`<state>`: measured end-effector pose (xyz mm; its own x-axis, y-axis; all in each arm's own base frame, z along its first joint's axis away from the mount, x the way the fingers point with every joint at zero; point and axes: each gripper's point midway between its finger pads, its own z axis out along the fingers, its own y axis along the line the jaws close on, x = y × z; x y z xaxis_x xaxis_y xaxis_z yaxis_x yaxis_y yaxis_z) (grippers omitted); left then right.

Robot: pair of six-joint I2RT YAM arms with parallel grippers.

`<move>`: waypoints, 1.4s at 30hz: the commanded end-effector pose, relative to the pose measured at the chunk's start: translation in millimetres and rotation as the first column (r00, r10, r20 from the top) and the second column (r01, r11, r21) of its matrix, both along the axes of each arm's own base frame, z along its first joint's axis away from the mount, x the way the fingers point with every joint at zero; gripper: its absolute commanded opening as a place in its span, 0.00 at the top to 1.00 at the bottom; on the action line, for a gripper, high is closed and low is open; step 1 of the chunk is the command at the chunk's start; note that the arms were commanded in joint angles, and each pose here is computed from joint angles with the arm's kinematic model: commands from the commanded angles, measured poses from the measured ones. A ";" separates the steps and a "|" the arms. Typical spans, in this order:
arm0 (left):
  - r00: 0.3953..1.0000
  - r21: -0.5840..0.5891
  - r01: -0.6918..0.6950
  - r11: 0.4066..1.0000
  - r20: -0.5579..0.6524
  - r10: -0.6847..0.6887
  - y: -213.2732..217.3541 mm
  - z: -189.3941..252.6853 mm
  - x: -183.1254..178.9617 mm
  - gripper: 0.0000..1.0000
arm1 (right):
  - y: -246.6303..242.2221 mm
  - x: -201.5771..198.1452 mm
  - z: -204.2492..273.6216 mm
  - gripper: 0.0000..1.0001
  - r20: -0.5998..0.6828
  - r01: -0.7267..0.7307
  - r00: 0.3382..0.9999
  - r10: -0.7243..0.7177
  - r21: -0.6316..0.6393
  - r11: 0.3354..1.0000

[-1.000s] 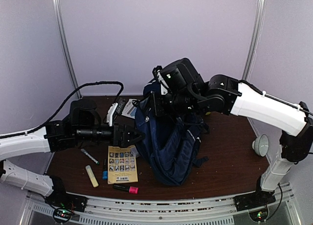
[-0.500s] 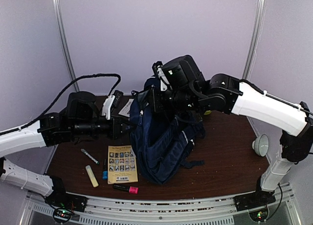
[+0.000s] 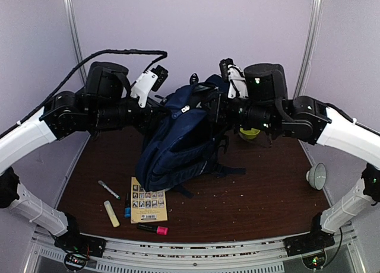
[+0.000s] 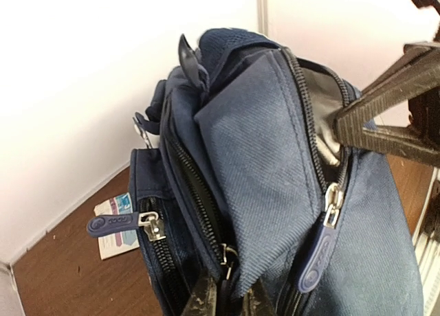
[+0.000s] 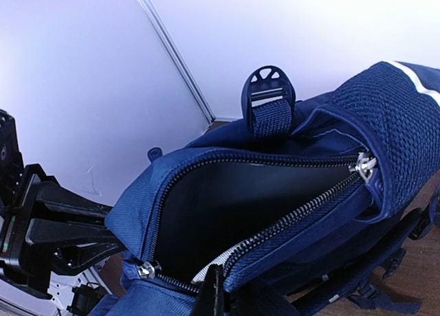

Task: Pack the student bag
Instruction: Turn over the student bag at the center of the board.

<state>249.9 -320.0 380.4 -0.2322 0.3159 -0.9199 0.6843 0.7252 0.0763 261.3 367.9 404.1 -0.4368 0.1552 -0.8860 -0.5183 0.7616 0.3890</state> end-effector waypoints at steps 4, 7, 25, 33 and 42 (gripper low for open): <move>0.993 0.176 -0.067 0.982 0.104 0.049 -20.7 -28.0 18.6 1.00 | -83.6 -15.0 -61.6 1.00 -0.106 0.177 0.981 -0.165 0.111 0.978; 0.997 0.263 0.007 0.965 0.075 -0.028 -56.1 -62.7 1.2 1.00 | -88.5 -29.7 -120.0 1.00 -0.238 0.163 0.961 -0.138 0.086 0.983; 0.980 0.302 0.188 0.934 -0.120 -0.159 -88.1 -130.6 -43.7 1.00 | -181.3 -113.4 -179.2 0.40 -0.410 0.045 0.911 -0.043 -0.005 0.999; 0.966 0.222 0.227 0.948 -0.177 -0.189 -107.6 -140.7 -49.7 1.00 | -146.0 -129.5 -142.0 0.38 -0.435 -0.028 0.876 0.207 0.382 0.924; 0.947 0.149 0.255 0.955 -0.240 -0.215 -123.2 -151.4 -56.7 1.00 | -104.6 -109.0 -131.0 0.22 -0.470 0.079 0.859 0.206 0.518 0.852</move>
